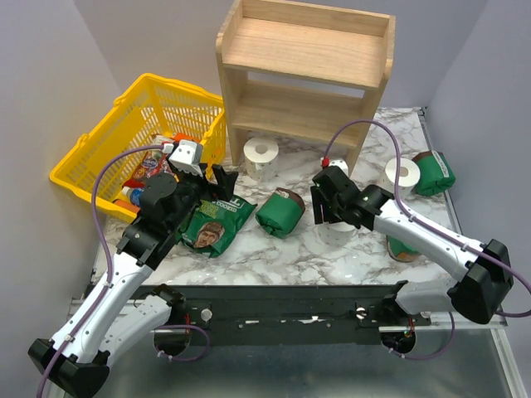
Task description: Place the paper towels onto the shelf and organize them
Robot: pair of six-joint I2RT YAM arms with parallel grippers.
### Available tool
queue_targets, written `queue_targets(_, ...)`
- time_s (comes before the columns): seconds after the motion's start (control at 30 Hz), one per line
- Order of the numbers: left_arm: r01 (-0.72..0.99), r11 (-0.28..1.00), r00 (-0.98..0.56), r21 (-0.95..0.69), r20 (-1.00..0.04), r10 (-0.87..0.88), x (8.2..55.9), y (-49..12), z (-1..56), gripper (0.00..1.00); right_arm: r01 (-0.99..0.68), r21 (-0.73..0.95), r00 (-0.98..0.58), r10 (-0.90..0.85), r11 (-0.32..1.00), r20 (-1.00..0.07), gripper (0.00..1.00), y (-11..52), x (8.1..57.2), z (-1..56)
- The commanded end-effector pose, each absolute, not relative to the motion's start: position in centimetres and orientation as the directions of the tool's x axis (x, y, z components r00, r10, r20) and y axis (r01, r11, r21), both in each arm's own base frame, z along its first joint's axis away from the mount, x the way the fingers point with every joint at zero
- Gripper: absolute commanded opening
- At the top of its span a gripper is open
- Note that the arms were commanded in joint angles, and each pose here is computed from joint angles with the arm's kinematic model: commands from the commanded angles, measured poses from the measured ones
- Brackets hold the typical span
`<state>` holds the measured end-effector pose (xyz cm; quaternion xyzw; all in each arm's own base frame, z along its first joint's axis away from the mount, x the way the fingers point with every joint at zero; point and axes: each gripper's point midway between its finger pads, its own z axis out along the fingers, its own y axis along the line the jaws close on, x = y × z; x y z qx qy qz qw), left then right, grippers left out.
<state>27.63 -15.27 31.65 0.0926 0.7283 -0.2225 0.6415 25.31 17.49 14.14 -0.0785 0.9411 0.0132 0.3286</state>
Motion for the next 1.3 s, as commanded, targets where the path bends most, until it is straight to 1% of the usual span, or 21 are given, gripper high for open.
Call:
queue_targets(0.0, 0.404, 0.894, -0.129, -0.194, -0.98, -0.154, 27.8, -14.8, 32.1, 0.99, -0.134, -0.049, -0.791, -0.137, 0.99, -0.597, 0.73, 17.0, 25.2, 12.5)
queue_targets(0.27, 0.406, 0.893, -0.129, -0.192, -0.98, -0.152, 27.8, -14.8, 32.0, 0.99, -0.147, -0.054, -0.789, -0.15, 0.988, -0.596, 0.73, 17.2, 25.5, 11.5)
queue_targets(0.47, 0.43, 0.882, -0.136, -0.195, -0.979, -0.15, 27.7, -15.3, 32.1, 0.99, -0.16, -0.083, -0.789, -0.178, 0.984, -0.589, 0.69, 16.8, 25.5, 10.5)
queue_targets(0.57, 0.435, 0.879, -0.14, -0.197, -0.979, -0.15, 27.6, -15.4, 32.0, 0.99, -0.161, -0.116, -0.777, -0.198, 0.98, -0.598, 0.59, 16.2, 25.6, 10.6)
queue_targets(0.6, 0.435, 0.879, -0.14, -0.197, -0.979, -0.15, 27.6, -15.4, 32.0, 0.99, -0.173, -0.132, -0.77, -0.218, 0.976, -0.599, 0.52, 16.0, 25.6, 10.8)
queue_targets(0.67, 0.434, 0.878, -0.142, -0.2, -0.978, -0.152, 27.6, -15.4, 32.1, 0.99, -0.2, -0.118, -0.753, -0.23, 0.973, -0.617, 0.47, 16.1, 25.5, 11.9)
queue_targets(0.7, 0.435, 0.878, -0.137, -0.199, -0.979, -0.153, 27.5, -15.3, 32.3, 0.99, -0.236, -0.123, -0.739, -0.26, 0.964, -0.622, 0.45, 16.2, 25.5, 12.6)
queue_targets(0.73, 0.435, 0.878, -0.136, -0.2, -0.978, -0.155, 27.4, -15.3, 32.3, 0.99, -0.28, -0.092, -0.733, -0.275, 0.956, -0.622, 0.43, 16.9, 25.2, 13.2)
queue_targets(0.8, 0.429, 0.881, -0.132, -0.2, -0.979, -0.157, 27.4, -15.1, 32.1, 0.99, -0.373, -0.074, -0.693, -0.33, 0.925, -0.641, 0.42, 17.5, 24.6, 15.2)
queue_targets(0.83, 0.428, 0.881, -0.126, -0.201, -0.979, -0.163, 27.4, -15.1, 32.3, 0.99, -0.422, -0.035, -0.673, -0.339, 0.906, -0.657, 0.41, 18.4, 24.4, 16.8)
queue_targets(0.87, 0.426, 0.881, -0.131, -0.204, -0.978, -0.163, 27.4, -15.1, 32.2, 0.99, -0.45, -0.032, -0.649, -0.351, 0.893, -0.675, 0.4, 18.6, 24.2, 18.2)
queue_targets(0.97, 0.423, 0.883, -0.141, -0.205, -0.977, -0.16, 27.6, -15.2, 32.1, 0.99, -0.569, -0.071, -0.543, -0.44, 0.819, -0.715, 0.4, 19.5, 23.5, 22.7)
queue_targets(1.03, 0.43, 0.879, -0.153, -0.207, -0.976, -0.155, 27.6, -15.4, 32.0, 0.99, -0.64, -0.126, -0.464, -0.512, 0.758, -0.723, 0.39, 19.6, 23.0, 25.4)
queue_targets(1.07, 0.432, 0.877, -0.154, -0.209, -0.976, -0.156, 27.6, -15.5, 31.9, 0.99, -0.658, -0.127, -0.405, -0.491, 0.742, -0.771, 0.39, 20.2, 23.1, 29.0)
queue_targets(1.13, 0.431, 0.877, -0.152, -0.21, -0.976, -0.159, 27.6, -15.4, 32.0, 0.99, -0.729, -0.16, -0.297, -0.517, 0.666, -0.803, 0.38, 21.0, 22.5, 32.4)
queue_targets(1.17, 0.429, 0.879, -0.15, -0.207, -0.976, -0.157, 27.6, -15.3, 32.0, 0.99, -0.739, -0.179, -0.213, -0.478, 0.649, -0.852, 0.37, 21.3, 22.5, 36.3)
queue_targets(1.23, 0.425, 0.881, -0.143, -0.207, -0.977, -0.16, 27.5, -15.2, 32.1, 0.99, -0.775, -0.243, -0.087, -0.478, 0.584, -0.874, 0.35, 22.0, 22.3, 39.6)
queue_targets(1.27, 0.423, 0.882, -0.144, -0.207, -0.977, -0.16, 27.5, -15.2, 32.0, 0.99, -0.773, -0.272, -0.031, -0.462, 0.573, -0.886, 0.35, 22.1, 22.2, 41.6)
